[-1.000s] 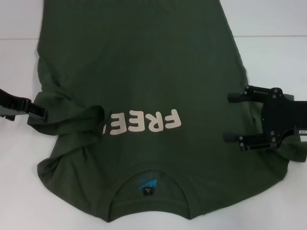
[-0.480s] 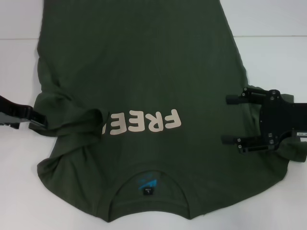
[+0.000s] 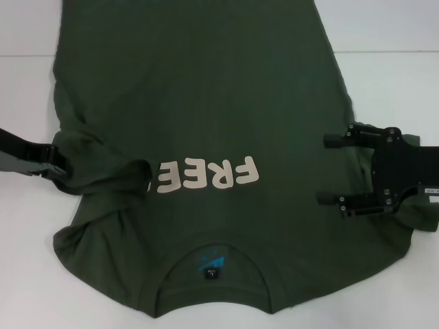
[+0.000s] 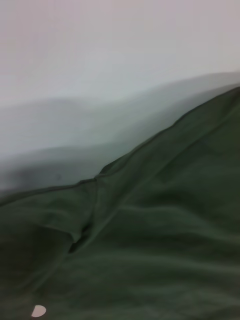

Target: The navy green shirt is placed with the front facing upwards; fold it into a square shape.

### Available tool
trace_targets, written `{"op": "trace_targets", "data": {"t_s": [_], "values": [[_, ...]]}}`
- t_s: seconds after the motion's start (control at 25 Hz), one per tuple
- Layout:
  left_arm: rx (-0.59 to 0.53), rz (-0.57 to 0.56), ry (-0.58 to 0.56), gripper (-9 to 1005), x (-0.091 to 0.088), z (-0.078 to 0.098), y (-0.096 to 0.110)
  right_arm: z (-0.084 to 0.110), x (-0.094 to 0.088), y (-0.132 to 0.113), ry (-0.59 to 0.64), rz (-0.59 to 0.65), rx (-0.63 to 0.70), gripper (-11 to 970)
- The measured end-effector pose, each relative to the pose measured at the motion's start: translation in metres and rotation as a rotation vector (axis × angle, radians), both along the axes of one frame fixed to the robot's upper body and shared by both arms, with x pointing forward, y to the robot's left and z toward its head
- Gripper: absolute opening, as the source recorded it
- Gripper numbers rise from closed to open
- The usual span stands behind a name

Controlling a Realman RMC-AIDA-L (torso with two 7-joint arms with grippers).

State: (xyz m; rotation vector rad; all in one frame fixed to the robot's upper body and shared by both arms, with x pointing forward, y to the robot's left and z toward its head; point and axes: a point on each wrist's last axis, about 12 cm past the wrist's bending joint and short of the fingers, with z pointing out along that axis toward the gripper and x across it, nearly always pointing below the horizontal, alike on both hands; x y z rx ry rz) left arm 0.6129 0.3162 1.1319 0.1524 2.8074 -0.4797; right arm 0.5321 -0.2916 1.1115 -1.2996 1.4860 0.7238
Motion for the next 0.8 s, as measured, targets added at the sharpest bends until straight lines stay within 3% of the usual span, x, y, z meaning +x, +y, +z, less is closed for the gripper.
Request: {"op": "trace_targets", "data": {"t_s": [0.44,0.6,0.8], "values": [[0.001,-0.026,-0.006,74,0.0,-0.002,-0.007,0.001,0.001,-0.001,-0.004,-0.004,0.002,914],[-0.011,-0.032,-0.023,44,0.003,-0.002,-0.014,0.001,0.001,-0.001,-0.005,-0.005,0.001,914],[-0.05,-0.059,-0.055,38,0.014,0.014,-0.026,0.001,0.001,-0.001,-0.007,-0.005,0.0,914]]}}
